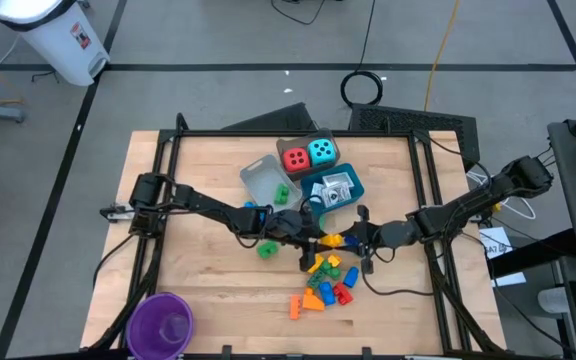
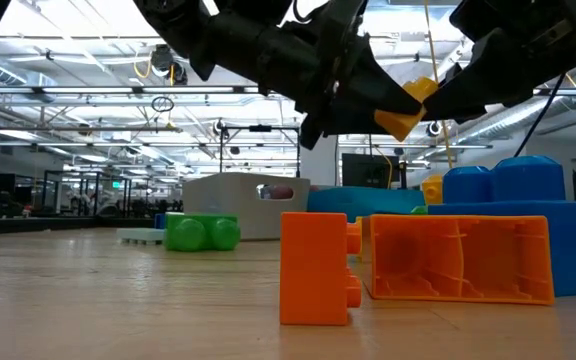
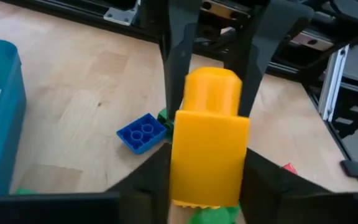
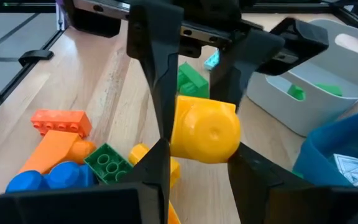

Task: Pick & Place Toys
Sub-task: Put the yellow game piece into the gray bin

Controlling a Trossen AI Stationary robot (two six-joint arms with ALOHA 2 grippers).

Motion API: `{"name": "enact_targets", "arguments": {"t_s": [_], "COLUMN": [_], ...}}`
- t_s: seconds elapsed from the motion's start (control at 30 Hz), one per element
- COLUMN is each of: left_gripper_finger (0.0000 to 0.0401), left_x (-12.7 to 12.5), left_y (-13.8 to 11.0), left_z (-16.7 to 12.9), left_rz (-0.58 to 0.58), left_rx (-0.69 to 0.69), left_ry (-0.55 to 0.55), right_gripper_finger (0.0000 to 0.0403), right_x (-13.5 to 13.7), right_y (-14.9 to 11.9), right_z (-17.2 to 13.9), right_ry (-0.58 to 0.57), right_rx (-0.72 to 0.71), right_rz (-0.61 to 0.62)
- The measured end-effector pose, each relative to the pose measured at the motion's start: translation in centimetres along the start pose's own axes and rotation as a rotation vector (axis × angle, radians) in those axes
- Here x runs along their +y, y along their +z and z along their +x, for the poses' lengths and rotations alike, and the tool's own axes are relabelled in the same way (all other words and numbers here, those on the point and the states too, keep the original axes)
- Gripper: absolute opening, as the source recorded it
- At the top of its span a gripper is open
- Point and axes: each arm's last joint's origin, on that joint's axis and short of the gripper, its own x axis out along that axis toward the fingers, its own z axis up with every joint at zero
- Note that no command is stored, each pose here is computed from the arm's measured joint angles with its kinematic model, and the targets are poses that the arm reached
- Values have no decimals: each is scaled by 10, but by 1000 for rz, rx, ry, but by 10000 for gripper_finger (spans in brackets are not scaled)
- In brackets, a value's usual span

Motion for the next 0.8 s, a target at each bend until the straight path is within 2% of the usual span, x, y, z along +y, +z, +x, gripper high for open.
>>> {"name": "enact_targets", "arguments": {"t_s": [0.3, 0.47, 0.53, 0.7, 0.8], "left_gripper_finger": [130, 130, 130, 130, 130], "left_x": [4, 5, 8, 17, 30], "left_y": [17, 32, 28, 26, 10], "left_z": [-16, -37, -45, -71, -86], "left_rz": [3, 17, 20, -7, -48], "left_rx": [-4, -50, -31, -80, -66], "left_ry": [29, 213, 277, 348, 431], "right_gripper_finger": [137, 163, 170, 175, 172], "right_x": [0, 0, -1, -2, -1], "right_y": [0, -4, -7, -9, -8], "right_z": [0, 0, 0, -1, 0], "right_ry": [-16, -11, -19, -24, -23], "right_rx": [-6, 36, 63, 84, 74], "right_rz": [46, 34, 28, 65, 69]}}
